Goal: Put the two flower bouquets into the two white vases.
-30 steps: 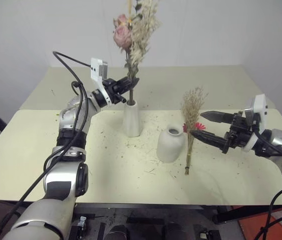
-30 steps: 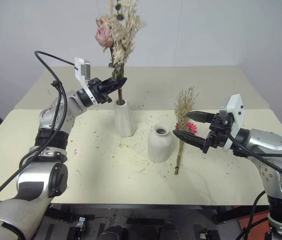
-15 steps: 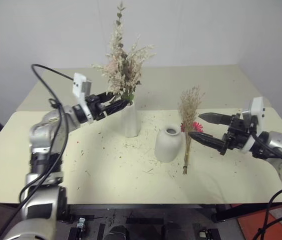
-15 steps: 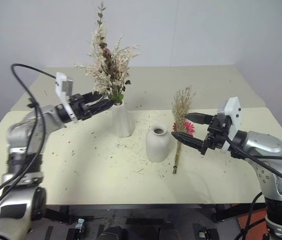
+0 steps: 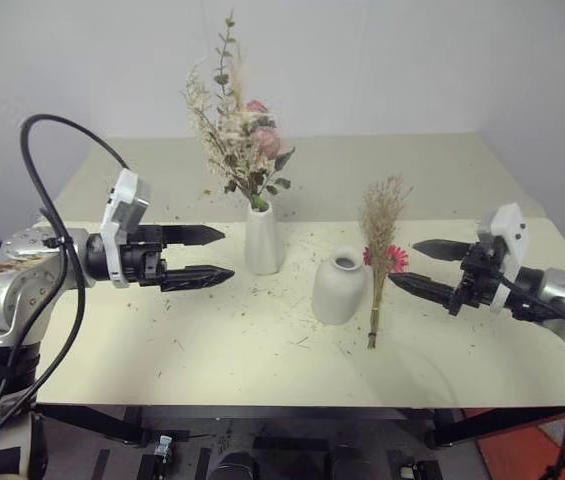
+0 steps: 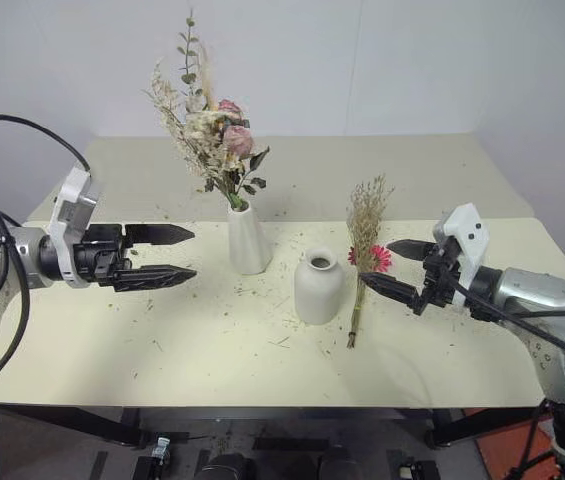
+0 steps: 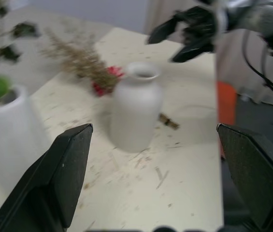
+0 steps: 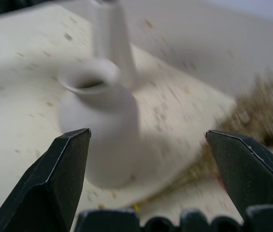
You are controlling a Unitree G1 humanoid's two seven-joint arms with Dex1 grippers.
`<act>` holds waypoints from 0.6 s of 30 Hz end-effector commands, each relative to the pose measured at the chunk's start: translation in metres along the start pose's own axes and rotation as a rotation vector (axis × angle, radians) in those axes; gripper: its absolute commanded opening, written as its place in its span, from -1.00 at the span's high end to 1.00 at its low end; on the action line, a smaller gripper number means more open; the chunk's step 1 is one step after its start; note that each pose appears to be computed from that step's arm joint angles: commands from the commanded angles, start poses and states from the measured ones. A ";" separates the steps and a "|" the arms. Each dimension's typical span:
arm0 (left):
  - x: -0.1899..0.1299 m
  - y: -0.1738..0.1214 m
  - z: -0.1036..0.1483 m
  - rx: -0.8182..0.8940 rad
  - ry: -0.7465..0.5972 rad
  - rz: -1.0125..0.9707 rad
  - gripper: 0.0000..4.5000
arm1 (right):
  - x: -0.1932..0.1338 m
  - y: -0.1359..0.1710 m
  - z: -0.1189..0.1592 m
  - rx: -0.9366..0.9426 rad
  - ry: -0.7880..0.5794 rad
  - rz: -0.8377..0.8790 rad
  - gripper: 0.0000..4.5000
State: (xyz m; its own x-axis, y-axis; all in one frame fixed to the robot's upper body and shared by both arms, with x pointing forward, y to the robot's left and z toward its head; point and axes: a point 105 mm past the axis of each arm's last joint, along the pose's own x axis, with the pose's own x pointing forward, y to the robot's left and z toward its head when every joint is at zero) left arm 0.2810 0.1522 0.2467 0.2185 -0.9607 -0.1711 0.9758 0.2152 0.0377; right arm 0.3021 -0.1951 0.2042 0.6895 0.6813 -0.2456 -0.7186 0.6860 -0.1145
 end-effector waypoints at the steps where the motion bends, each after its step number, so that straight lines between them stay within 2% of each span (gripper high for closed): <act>1: 0.005 -0.005 0.014 0.065 0.014 -0.087 -0.99 | 0.006 -0.001 0.013 0.091 0.073 -0.043 -1.00; 5: 0.013 -0.003 0.017 0.094 0.032 -0.143 -0.99 | 0.016 -0.008 0.011 0.222 0.183 -0.109 -1.00; 9: 0.018 -0.001 0.020 0.117 0.030 -0.172 -0.99 | 0.027 -0.015 -0.005 0.279 0.437 -0.216 -1.00; 18: 0.020 -0.002 0.018 0.122 0.030 -0.186 -0.99 | 0.052 -0.030 -0.030 0.411 0.677 -0.277 -1.00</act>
State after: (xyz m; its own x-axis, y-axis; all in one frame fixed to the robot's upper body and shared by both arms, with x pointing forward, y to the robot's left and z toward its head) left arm 0.2855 0.1304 0.2538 0.0382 -0.9749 -0.2191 0.9968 0.0219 0.0763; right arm 0.3538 -0.1876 0.1674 0.5473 0.2973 -0.7823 -0.3733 0.9234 0.0898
